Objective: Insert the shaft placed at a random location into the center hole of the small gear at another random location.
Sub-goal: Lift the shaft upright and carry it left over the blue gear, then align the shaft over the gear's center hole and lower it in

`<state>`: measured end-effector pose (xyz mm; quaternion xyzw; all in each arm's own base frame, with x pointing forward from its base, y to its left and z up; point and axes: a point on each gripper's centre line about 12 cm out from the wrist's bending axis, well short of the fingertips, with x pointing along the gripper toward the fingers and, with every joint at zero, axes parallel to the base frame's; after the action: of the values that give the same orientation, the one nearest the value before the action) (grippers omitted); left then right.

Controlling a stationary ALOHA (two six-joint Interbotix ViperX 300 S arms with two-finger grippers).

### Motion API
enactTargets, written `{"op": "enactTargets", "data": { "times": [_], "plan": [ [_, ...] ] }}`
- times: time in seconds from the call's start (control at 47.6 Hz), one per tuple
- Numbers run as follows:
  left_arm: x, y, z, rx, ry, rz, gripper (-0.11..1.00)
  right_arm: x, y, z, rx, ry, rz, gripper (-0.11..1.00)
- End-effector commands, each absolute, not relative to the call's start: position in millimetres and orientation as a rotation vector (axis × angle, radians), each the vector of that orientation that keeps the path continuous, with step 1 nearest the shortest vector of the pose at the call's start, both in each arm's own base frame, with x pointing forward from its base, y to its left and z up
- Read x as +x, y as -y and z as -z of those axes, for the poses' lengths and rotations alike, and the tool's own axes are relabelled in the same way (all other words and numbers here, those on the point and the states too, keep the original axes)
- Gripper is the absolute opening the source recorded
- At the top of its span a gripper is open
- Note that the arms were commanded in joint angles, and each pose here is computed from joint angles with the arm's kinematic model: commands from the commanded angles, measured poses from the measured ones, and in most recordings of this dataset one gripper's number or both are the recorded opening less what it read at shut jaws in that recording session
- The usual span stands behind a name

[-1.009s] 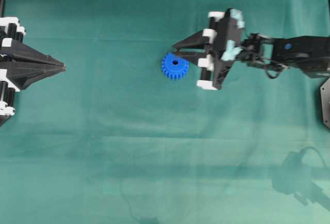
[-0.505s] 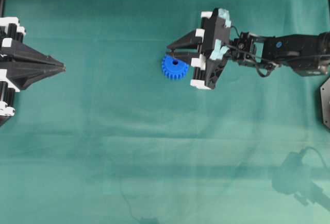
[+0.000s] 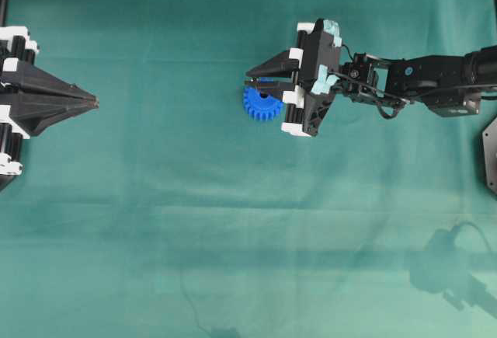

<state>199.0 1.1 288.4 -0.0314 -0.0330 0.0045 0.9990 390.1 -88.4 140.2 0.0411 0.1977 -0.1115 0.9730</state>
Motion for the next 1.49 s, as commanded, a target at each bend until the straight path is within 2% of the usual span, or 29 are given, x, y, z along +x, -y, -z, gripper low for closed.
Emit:
{"op": "enactTargets", "data": {
  "times": [0.0, 0.357, 0.61, 0.82, 1.177, 1.472],
  "plan": [
    [201, -1, -292, -0.063, 0.078, -0.007, -0.01, 391, 91, -147, 0.084, -0.382, 0.23, 0.12],
    [201, -1, -293, -0.066, 0.078, -0.008, -0.01, 386, 89, -184, 0.069, -0.286, 0.227, 0.12],
    [201, -1, -293, -0.063, 0.08, -0.007, -0.01, 386, 84, -188, 0.063, -0.267, 0.214, 0.12],
    [201, -1, -293, -0.063, 0.08, -0.007, -0.01, 384, 79, -178, 0.069, -0.282, 0.205, 0.12],
    [201, -1, -292, -0.063, 0.078, -0.007, -0.01, 383, 77, -139, 0.1, -0.319, 0.217, 0.12],
    [201, -1, -293, -0.063, 0.08, -0.007, -0.01, 384, 77, -135, 0.103, -0.326, 0.22, 0.12]
  ]
}}
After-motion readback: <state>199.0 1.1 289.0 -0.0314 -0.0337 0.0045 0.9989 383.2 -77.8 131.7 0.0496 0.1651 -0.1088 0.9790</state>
